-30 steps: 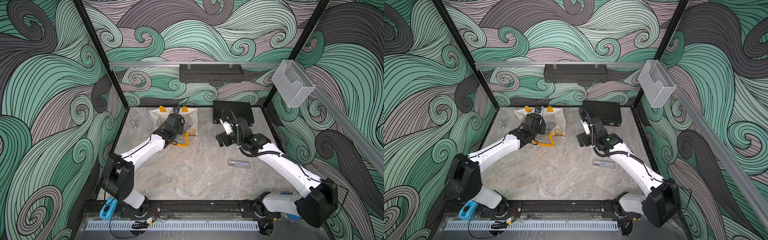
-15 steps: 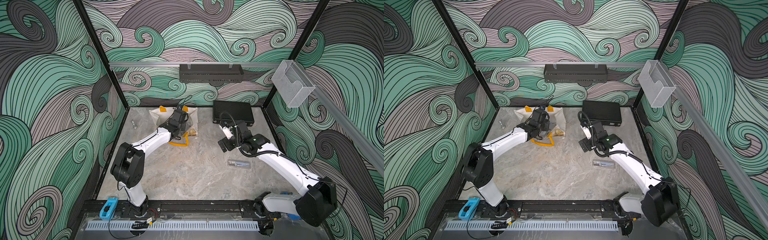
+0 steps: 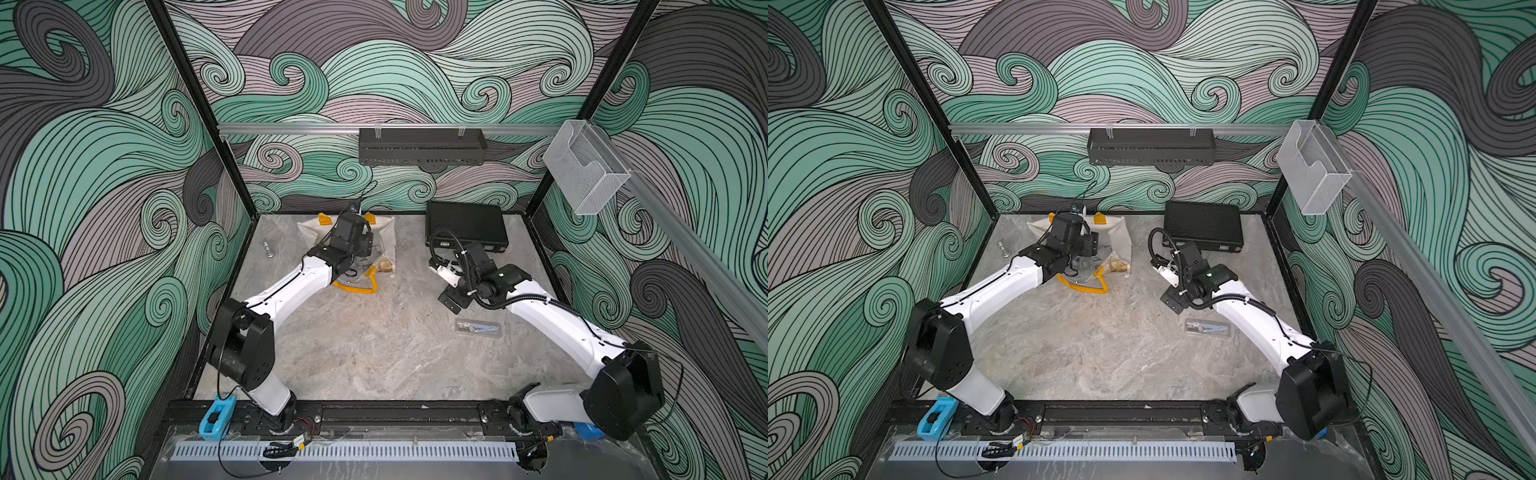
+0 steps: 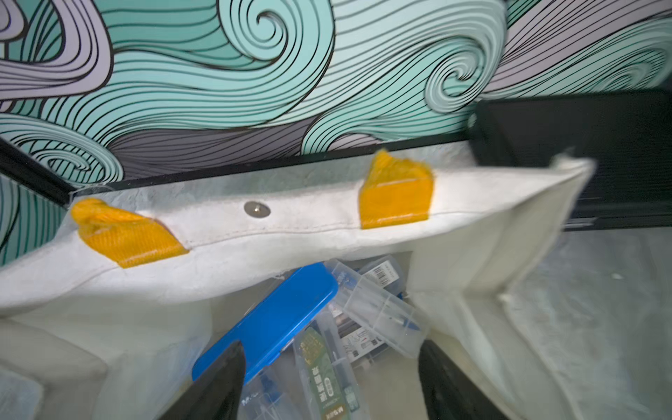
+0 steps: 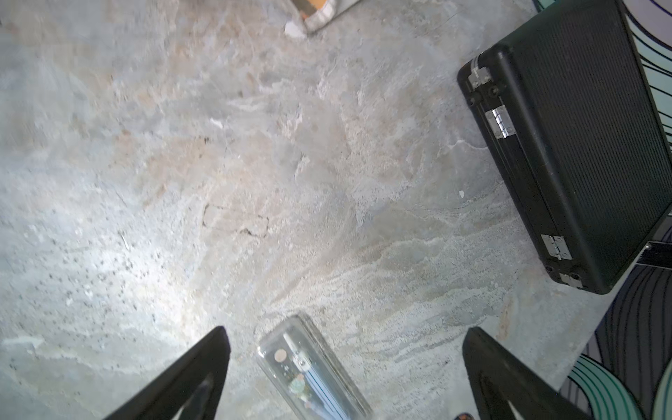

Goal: Put the compass set into the canvas bag
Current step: Place the compass set in the canvas bag, then pick up the compass set at the center of the board, then place the compass set in the canvas bag.

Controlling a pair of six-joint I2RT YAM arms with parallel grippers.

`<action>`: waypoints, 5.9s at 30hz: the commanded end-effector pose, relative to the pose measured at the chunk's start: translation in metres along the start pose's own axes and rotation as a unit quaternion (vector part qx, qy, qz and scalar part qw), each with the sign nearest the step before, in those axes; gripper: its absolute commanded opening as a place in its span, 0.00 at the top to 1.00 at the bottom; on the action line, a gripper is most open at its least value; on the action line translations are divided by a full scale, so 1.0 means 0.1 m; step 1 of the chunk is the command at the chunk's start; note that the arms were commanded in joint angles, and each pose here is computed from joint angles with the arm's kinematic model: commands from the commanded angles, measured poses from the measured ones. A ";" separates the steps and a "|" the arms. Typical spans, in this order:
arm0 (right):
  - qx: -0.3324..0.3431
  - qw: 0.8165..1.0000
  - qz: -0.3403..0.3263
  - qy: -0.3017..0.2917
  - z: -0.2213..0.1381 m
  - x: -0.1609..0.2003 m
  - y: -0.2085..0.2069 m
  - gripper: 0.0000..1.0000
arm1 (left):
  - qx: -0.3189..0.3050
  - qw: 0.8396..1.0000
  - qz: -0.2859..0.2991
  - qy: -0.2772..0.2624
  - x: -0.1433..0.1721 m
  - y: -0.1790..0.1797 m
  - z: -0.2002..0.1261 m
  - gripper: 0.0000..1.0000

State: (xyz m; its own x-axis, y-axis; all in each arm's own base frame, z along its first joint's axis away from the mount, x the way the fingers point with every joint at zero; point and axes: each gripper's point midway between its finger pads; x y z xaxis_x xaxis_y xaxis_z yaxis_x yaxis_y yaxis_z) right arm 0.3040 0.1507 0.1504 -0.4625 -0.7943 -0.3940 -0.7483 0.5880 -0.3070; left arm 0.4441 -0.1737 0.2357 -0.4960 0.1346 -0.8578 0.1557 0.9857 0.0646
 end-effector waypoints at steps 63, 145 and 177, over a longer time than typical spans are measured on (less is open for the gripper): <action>-0.152 0.986 0.008 -0.072 0.57 0.04 0.15 0.65 | 0.205 0.968 -0.120 -0.082 0.17 -0.22 -1.25 0.08; 0.069 0.928 0.166 -0.327 -1.07 -0.90 -0.41 0.00 | 0.186 0.973 -0.086 -0.106 -0.47 -0.52 -1.29 0.93; 0.115 0.926 0.313 -0.179 0.03 0.23 -0.56 0.00 | 0.022 0.995 -0.091 0.021 0.10 0.08 0.33 0.51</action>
State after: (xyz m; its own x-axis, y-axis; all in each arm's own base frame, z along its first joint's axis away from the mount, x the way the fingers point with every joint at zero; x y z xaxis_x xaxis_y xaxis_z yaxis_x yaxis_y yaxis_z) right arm 0.3299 0.1070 0.1550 -0.5571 -0.2563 -0.7899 -0.2917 0.9510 -0.1028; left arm 0.4585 -0.1693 0.1923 -0.5820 0.0021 -0.8132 0.1049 0.9918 -0.0726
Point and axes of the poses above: each gripper's point midway between its finger pads, its own z axis out along the fingers, its own y axis along the line the jaws close on, x = y × z, and after that the axes turned 3 degrees about z, right-handed
